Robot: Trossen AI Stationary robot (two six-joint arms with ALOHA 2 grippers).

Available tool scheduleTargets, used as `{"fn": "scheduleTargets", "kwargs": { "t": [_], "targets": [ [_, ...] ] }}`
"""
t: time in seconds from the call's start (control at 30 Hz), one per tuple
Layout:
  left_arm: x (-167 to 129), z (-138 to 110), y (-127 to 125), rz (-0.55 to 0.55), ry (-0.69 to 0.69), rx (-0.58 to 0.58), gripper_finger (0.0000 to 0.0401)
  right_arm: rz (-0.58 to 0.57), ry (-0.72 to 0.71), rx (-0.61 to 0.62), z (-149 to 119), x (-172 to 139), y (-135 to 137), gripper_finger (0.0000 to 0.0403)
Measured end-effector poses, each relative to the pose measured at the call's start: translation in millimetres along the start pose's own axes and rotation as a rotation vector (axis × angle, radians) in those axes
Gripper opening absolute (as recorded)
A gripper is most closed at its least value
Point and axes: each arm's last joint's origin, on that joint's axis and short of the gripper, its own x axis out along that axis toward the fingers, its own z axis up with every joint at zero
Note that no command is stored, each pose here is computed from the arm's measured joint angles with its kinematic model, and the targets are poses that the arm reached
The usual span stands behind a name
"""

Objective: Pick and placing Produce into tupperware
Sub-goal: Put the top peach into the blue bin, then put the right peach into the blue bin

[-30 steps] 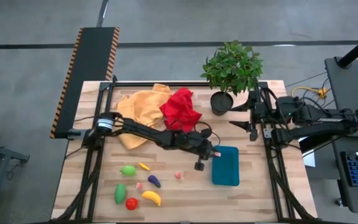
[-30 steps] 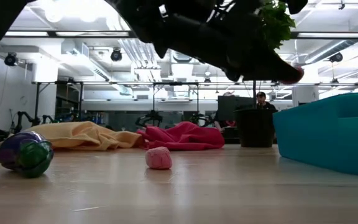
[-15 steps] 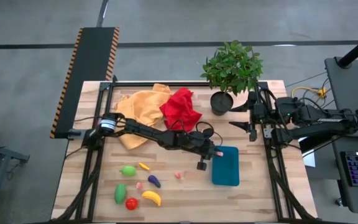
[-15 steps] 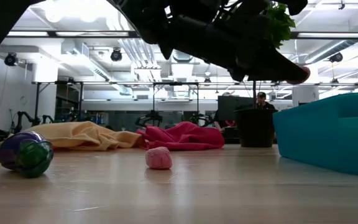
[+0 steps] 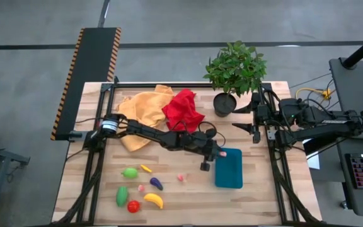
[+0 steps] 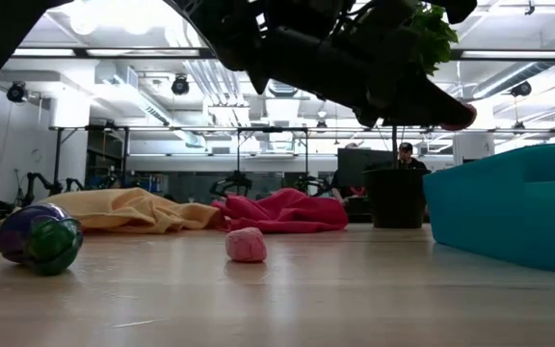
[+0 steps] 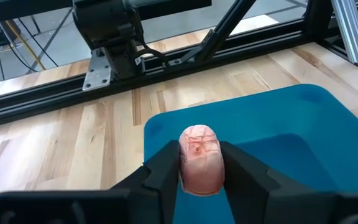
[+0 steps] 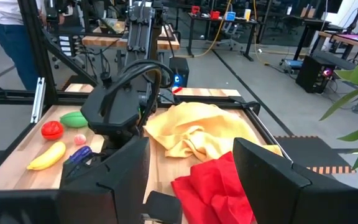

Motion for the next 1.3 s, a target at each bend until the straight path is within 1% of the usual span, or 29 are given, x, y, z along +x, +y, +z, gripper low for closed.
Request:
{"fn": "scheduleTargets", "kwargs": {
  "t": [0.13, 0.43, 0.57, 0.77, 0.83, 0.93, 1.03, 1.13, 1.2, 1.3],
  "targets": [
    [0, 0, 0, -0.001, 0.001, 0.000, 0.0108, 0.000, 0.000, 0.002, 0, 0, 0, 0.0224],
    [0, -2, 0, -0.005, 0.019, 0.000, 0.0110, 0.000, 0.000, 0.003, 0, 0, 0, 0.0224],
    [-11, -2, -1, -0.034, 0.149, 0.039, 0.0110, 0.000, 0.000, 0.010, 0, 0, 0, 0.0224],
    [-42, 1, -3, -0.091, 0.388, 0.024, 0.0110, -0.001, -0.001, 0.010, 0, 0, 0, 0.0224],
    [-53, 4, -6, -0.102, 0.450, -0.003, 0.0110, -0.001, -0.001, 0.011, 0, 0, 0, 0.0224],
    [-67, 12, -12, -0.123, 0.505, -0.022, 0.0110, -0.001, 0.000, 0.011, 0, 0, 0, 0.0224],
    [-78, 15, -21, -0.154, 0.561, -0.009, 0.0110, -0.001, 0.000, 0.011, 0, 0, 0, 0.0224],
    [-86, 19, -32, -0.182, 0.587, 0.006, 0.0110, -0.001, 0.000, 0.011, 0, 0, 0, 0.0224],
    [-91, 22, -40, -0.205, 0.591, 0.035, 0.0110, -0.001, 0.000, 0.011, 0, 0, 0, 0.0224],
    [-97, 21, -51, -0.265, 0.638, 0.131, 0.0110, -0.001, -0.002, 0.011, 0, 0, 0, 0.0224]
  ]
}}
